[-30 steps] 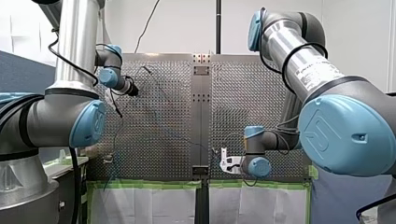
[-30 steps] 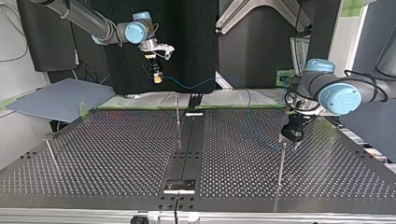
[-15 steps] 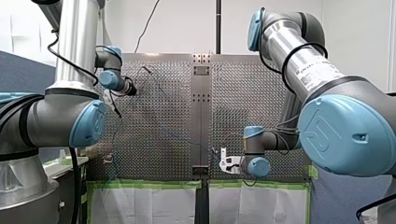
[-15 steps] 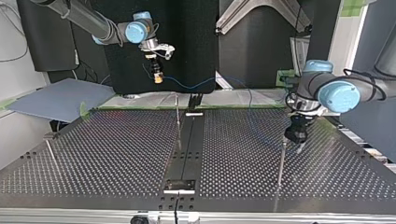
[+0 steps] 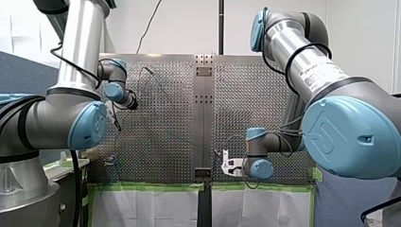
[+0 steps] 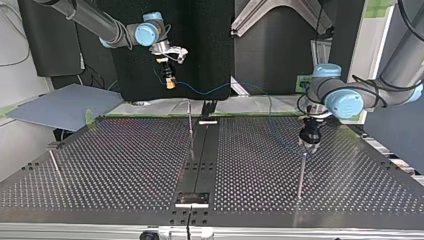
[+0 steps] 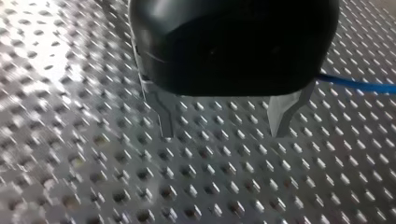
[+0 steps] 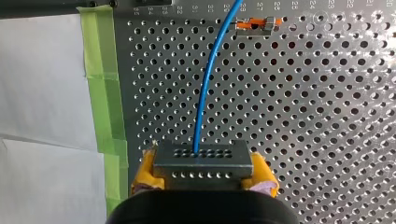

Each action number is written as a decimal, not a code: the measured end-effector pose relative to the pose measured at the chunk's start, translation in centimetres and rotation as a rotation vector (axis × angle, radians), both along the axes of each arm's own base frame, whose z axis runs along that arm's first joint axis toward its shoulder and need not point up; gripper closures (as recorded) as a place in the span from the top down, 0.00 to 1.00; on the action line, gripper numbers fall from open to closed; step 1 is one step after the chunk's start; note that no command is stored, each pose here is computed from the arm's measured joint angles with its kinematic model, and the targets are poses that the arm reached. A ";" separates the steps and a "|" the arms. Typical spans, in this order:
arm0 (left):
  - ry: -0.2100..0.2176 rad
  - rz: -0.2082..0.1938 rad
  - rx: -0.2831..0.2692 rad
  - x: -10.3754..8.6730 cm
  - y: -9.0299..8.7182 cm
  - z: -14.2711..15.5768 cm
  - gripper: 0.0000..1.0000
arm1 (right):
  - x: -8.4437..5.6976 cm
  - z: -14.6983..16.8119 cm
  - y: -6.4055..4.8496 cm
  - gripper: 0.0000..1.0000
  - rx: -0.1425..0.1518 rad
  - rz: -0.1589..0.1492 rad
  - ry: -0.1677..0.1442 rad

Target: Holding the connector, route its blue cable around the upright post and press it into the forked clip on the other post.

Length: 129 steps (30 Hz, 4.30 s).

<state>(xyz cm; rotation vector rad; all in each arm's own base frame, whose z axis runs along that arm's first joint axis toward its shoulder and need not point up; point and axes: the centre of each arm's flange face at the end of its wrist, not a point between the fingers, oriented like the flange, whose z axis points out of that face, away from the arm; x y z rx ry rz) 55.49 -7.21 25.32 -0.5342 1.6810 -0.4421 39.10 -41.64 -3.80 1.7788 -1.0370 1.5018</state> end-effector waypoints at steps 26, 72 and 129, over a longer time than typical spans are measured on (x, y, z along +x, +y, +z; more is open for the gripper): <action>0.205 0.045 0.226 -1.5 0.4 -1.1 0.98 | 0.1 0.0 0.1 0.00 0.002 0.003 0.001; 0.195 0.033 0.136 -7.8 0.0 5.5 0.98 | 0.2 0.0 0.2 0.00 -0.003 0.005 -0.003; 0.003 -0.054 0.499 -14.4 -3.3 24.7 0.98 | -2.1 0.7 -4.3 0.00 0.051 -0.065 0.029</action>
